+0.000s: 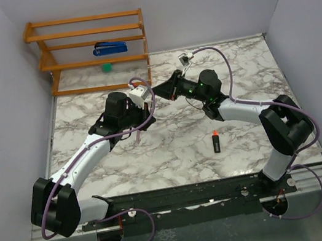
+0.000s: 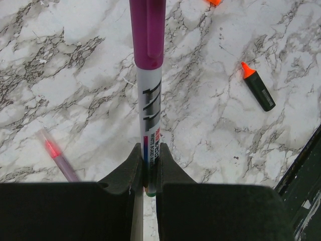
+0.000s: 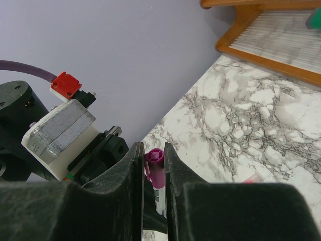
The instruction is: Insert the pens into the pen caps
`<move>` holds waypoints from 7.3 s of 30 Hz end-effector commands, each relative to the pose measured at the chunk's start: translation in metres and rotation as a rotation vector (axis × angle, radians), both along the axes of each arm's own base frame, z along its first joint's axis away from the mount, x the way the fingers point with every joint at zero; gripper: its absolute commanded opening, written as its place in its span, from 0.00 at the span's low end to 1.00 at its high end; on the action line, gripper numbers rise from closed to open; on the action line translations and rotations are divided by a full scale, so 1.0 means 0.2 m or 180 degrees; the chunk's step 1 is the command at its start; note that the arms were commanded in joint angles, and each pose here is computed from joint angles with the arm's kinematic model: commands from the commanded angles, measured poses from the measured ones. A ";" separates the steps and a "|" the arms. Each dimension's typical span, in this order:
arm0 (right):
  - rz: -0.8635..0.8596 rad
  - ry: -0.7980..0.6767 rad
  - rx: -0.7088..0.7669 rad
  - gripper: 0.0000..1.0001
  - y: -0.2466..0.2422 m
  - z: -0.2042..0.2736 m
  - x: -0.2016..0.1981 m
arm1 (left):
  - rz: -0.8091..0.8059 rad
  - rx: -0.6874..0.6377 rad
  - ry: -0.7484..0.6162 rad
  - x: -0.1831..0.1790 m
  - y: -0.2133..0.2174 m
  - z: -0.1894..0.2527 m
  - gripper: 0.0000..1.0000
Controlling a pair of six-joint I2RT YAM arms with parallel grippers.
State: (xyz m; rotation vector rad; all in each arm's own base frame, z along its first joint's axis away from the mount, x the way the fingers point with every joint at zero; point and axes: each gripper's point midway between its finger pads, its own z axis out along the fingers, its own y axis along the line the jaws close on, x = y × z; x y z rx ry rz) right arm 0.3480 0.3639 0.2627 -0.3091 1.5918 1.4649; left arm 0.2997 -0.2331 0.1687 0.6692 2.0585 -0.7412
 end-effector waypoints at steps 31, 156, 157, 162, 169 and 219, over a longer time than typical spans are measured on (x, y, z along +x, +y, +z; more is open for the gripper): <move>0.0821 0.0572 -0.0340 0.00 0.16 -0.32 -0.33 | 0.0363 -0.0509 -0.1095 0.26 0.00 0.52 0.00; -0.1753 0.1353 -0.1940 0.74 -1.05 -0.55 -0.08 | 0.0858 0.1645 0.1506 0.11 0.10 -0.59 0.36; -0.1758 0.1419 -0.1980 0.74 -1.06 -0.56 -0.11 | 0.0855 0.1623 0.1465 0.12 0.10 -0.56 0.36; -0.1742 0.1789 -0.2110 0.72 -1.12 -0.71 -0.29 | 0.0813 0.1396 0.1109 0.19 0.06 -0.40 0.37; -0.1686 0.2256 -0.2366 0.68 -1.16 -0.92 -0.48 | 0.0661 0.0797 0.0437 0.26 -0.03 -0.03 0.40; -0.1396 0.2700 -0.3395 0.20 -1.14 -1.25 -0.55 | 0.0859 0.0427 -0.0293 0.23 0.10 0.18 0.58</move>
